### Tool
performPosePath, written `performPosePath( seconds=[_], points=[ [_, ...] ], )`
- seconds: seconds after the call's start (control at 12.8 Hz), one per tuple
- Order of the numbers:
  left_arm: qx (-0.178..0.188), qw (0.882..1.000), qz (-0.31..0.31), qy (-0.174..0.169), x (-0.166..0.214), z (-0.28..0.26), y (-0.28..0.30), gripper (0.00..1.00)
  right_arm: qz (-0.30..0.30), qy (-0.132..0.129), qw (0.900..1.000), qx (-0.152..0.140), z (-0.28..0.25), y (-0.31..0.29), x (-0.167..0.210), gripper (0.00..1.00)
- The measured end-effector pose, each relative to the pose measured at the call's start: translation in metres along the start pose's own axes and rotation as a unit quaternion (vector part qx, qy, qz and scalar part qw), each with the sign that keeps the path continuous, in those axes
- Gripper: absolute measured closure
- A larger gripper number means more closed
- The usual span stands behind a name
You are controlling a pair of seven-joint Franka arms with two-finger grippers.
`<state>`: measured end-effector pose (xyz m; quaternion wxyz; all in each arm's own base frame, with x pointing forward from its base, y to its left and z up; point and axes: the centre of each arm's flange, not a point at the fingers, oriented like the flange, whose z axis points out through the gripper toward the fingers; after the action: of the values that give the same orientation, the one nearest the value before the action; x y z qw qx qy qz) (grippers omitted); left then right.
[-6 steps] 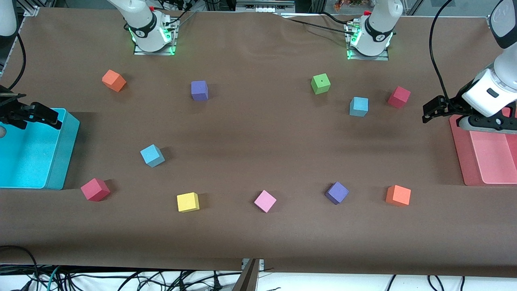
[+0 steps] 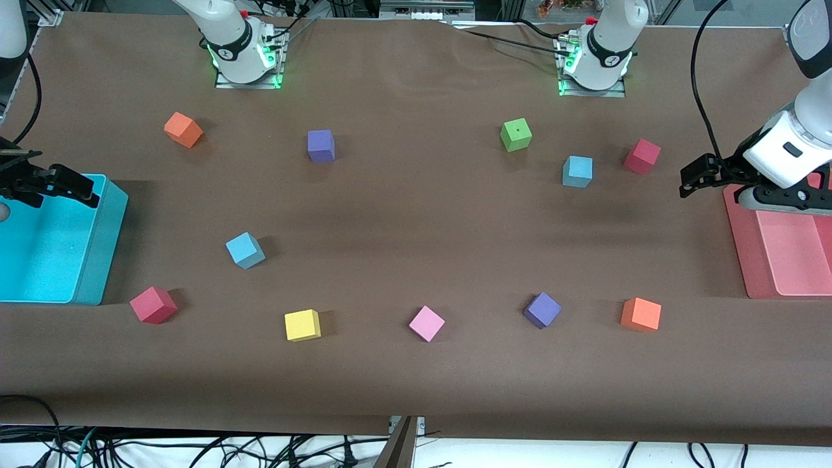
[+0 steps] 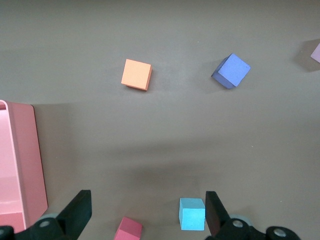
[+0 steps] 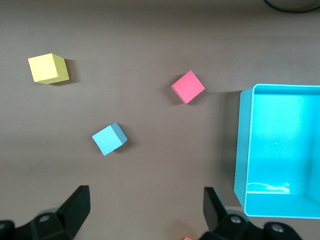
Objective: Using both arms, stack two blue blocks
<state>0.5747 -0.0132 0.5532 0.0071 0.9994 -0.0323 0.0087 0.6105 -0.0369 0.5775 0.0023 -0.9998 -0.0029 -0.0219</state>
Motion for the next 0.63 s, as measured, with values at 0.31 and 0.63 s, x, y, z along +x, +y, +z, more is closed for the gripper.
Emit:
performPosePath(
  seconds=[0.31, 0.63],
  points=[
    [0.0, 1.0, -0.002, 0.0, -0.0002, 0.0001, -0.0027, 0.0, 0.0, 0.0, 1.0, 0.0, 0.0, 0.0001, 0.0, 0.0],
    [0.0, 1.0, -0.002, 0.0, -0.0002, 0.0001, -0.0027, 0.0, 0.001, 0.0, 1.0, 0.0, 0.0, 0.0008, -0.0001, 0.0]
  ],
)
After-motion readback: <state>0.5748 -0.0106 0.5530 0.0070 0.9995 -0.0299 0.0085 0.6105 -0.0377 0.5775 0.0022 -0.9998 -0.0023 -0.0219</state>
